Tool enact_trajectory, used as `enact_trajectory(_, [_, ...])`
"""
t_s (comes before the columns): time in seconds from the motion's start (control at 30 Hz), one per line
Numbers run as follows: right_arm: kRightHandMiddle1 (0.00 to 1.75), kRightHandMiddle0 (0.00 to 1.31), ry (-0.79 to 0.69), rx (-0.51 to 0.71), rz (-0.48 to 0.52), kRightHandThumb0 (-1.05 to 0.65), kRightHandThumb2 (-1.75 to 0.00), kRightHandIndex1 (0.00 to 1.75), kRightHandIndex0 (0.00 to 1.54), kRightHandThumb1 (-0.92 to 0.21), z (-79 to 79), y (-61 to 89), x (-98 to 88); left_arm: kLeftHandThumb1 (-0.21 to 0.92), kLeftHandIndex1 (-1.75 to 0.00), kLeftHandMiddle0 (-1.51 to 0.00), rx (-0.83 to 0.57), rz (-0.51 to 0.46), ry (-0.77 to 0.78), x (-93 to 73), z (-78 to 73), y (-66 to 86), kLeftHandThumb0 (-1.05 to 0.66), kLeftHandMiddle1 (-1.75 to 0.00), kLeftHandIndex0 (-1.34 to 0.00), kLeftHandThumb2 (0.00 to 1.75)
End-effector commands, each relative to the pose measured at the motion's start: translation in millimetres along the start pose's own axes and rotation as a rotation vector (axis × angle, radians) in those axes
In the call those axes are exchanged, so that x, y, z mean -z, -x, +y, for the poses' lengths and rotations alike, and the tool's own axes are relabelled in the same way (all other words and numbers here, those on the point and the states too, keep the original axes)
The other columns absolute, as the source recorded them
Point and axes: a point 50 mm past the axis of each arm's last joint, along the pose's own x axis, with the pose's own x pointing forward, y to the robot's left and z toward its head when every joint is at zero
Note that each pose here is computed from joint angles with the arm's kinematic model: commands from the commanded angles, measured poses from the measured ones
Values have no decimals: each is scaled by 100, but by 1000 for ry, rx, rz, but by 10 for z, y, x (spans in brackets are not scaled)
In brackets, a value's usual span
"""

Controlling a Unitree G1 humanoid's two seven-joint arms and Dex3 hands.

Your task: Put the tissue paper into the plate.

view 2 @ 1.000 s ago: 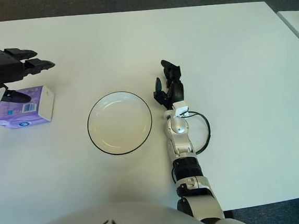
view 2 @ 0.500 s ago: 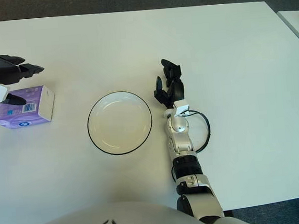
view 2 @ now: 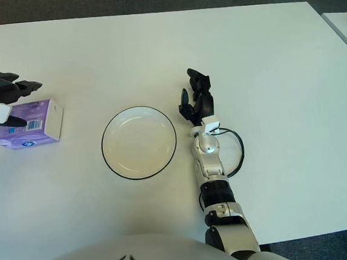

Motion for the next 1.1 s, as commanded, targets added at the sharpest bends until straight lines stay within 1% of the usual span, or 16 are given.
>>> enact_trajectory(0.0, [96, 0, 30, 59, 299, -53, -68, 44, 28, -92, -205, 385, 550, 92, 0, -1, 3, 36, 1, 60, -67, 2, -105, -1, 0, 67])
enact_trajectory(0.2, [96, 0, 33, 55, 295, -54, -68, 44, 27, -92, -221, 382, 536, 92, 0, 0, 10, 44, 8, 67, -126, 5, -105, 0, 0, 68])
enact_trajectory(0.33, [96, 0, 36, 54, 294, -55, -69, 45, 27, -92, -238, 383, 530, 92, 0, 0, 32, 51, 7, 82, -208, -14, -105, 0, 0, 67])
enact_trajectory(0.47, [97, 0, 38, 55, 292, -54, -70, 46, 27, -92, -252, 385, 529, 92, 0, -1, 38, 53, 13, 81, -228, -9, -105, 0, 0, 67])
enact_trajectory(0.77, [100, 0, 33, 52, 293, -53, -69, 47, 27, -92, -270, 385, 529, 92, 0, -2, 80, 49, -4, 86, -239, 25, -105, -1, 0, 68])
enact_trajectory(1.07, [101, 0, 27, 50, 295, -51, -68, 47, 26, -92, -263, 378, 530, 92, 0, -3, 102, 11, -36, 73, -193, 85, -105, -1, 0, 71])
